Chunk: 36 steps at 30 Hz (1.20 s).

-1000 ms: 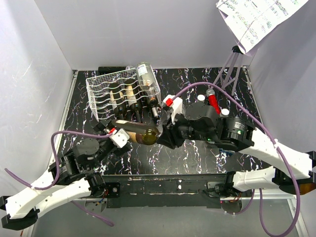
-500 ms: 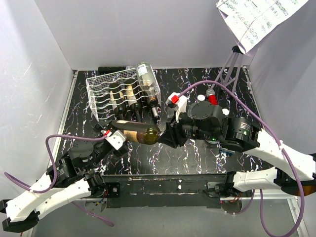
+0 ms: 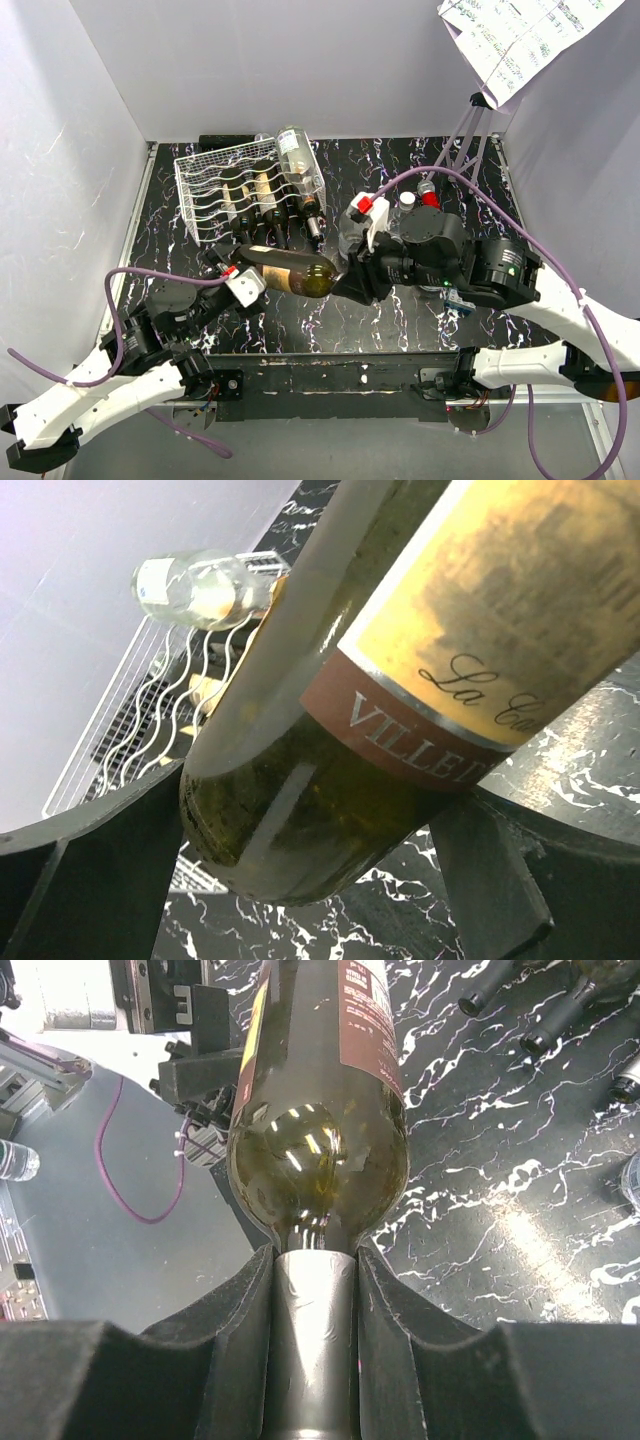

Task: Put the wine bottle on the wine rack
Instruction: Pick up the wine bottle from the center of the board.

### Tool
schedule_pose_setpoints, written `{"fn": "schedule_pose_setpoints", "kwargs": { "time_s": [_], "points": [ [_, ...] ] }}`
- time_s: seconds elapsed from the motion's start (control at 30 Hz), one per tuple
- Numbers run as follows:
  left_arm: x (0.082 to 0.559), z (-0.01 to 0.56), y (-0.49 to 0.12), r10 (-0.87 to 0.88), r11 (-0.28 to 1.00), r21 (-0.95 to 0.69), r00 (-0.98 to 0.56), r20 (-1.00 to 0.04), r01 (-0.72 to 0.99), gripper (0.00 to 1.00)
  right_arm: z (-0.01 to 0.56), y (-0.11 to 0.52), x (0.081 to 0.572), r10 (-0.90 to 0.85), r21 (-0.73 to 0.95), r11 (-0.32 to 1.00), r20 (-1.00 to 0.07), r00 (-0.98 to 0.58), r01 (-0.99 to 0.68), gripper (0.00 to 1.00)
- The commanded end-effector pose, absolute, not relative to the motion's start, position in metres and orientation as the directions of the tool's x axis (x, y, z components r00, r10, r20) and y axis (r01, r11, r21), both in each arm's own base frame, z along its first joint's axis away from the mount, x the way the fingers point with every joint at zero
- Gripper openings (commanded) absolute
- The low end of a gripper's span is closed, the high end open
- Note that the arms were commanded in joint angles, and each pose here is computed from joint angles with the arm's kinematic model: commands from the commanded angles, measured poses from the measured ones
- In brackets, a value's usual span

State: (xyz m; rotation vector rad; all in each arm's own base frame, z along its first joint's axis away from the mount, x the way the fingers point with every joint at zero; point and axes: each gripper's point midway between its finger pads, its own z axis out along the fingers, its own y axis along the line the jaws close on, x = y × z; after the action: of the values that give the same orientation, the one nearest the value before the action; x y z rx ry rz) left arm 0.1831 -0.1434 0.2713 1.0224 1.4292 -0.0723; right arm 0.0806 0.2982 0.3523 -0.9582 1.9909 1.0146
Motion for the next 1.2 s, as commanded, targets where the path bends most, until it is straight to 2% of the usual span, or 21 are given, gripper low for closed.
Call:
{"fn": "schedule_pose_setpoints", "kwargs": {
  "time_s": [0.0, 0.07, 0.2, 0.3, 0.43, 0.53, 0.6, 0.77, 0.8, 0.83, 0.87, 1.17],
  "points": [
    [0.182, 0.302, -0.156, 0.433, 0.608, 0.512, 0.288, -0.854, 0.607, 0.60, 0.384, 0.289, 0.046, -0.273, 0.390, 0.240, -0.852, -0.448, -0.889, 0.01],
    [0.181, 0.301, -0.162, 0.429, 0.588, 0.517, 0.302, -0.851, 0.623, 0.61, 0.385, 0.288, 0.042, -0.279, 0.387, 0.218, -0.855, -0.437, -0.896, 0.01],
    [0.174, 0.303, -0.174, 0.412, 0.532, 0.529, 0.344, -0.844, 0.661, 0.82, 0.384, 0.284, 0.036, -0.300, 0.384, 0.182, -0.855, -0.423, -0.905, 0.01],
    [0.167, 0.307, -0.185, 0.384, 0.480, 0.535, 0.382, -0.841, 0.696, 0.86, 0.386, 0.282, 0.031, -0.309, 0.375, 0.156, -0.860, -0.406, -0.914, 0.01],
    [0.157, 0.309, -0.201, 0.352, 0.408, 0.530, 0.407, -0.843, 0.744, 0.86, 0.390, 0.280, 0.027, -0.304, 0.365, 0.117, -0.872, -0.384, -0.923, 0.01],
    [0.153, 0.309, -0.210, 0.333, 0.370, 0.521, 0.413, -0.847, 0.769, 0.80, 0.395, 0.279, 0.022, -0.289, 0.362, 0.084, -0.883, -0.370, -0.928, 0.01],
    [0.151, 0.305, -0.217, 0.327, 0.342, 0.516, 0.415, -0.849, 0.785, 0.73, 0.398, 0.277, 0.021, -0.285, 0.357, 0.074, -0.887, -0.362, -0.931, 0.01],
    [0.153, 0.293, -0.225, 0.346, 0.310, 0.508, 0.402, -0.848, 0.804, 0.47, 0.401, 0.273, 0.020, -0.282, 0.345, 0.068, -0.893, -0.349, -0.936, 0.01],
    [0.153, 0.291, -0.226, 0.350, 0.306, 0.507, 0.400, -0.847, 0.806, 0.36, 0.402, 0.273, 0.020, -0.279, 0.342, 0.069, -0.895, -0.347, -0.937, 0.01],
    [0.154, 0.289, -0.226, 0.355, 0.306, 0.508, 0.399, -0.846, 0.805, 0.12, 0.402, 0.273, 0.020, -0.282, 0.342, 0.068, -0.895, -0.347, -0.937, 0.01],
    [0.156, 0.289, -0.227, 0.357, 0.314, 0.509, 0.397, -0.846, 0.802, 0.00, 0.403, 0.272, 0.020, -0.280, 0.339, 0.070, -0.896, -0.345, -0.938, 0.01],
    [0.182, 0.291, -0.217, 0.438, 0.367, 0.634, 0.475, -0.763, 0.681, 0.00, 0.389, 0.276, 0.028, -0.326, 0.354, 0.137, -0.866, -0.380, -0.925, 0.01]
  ]
}}
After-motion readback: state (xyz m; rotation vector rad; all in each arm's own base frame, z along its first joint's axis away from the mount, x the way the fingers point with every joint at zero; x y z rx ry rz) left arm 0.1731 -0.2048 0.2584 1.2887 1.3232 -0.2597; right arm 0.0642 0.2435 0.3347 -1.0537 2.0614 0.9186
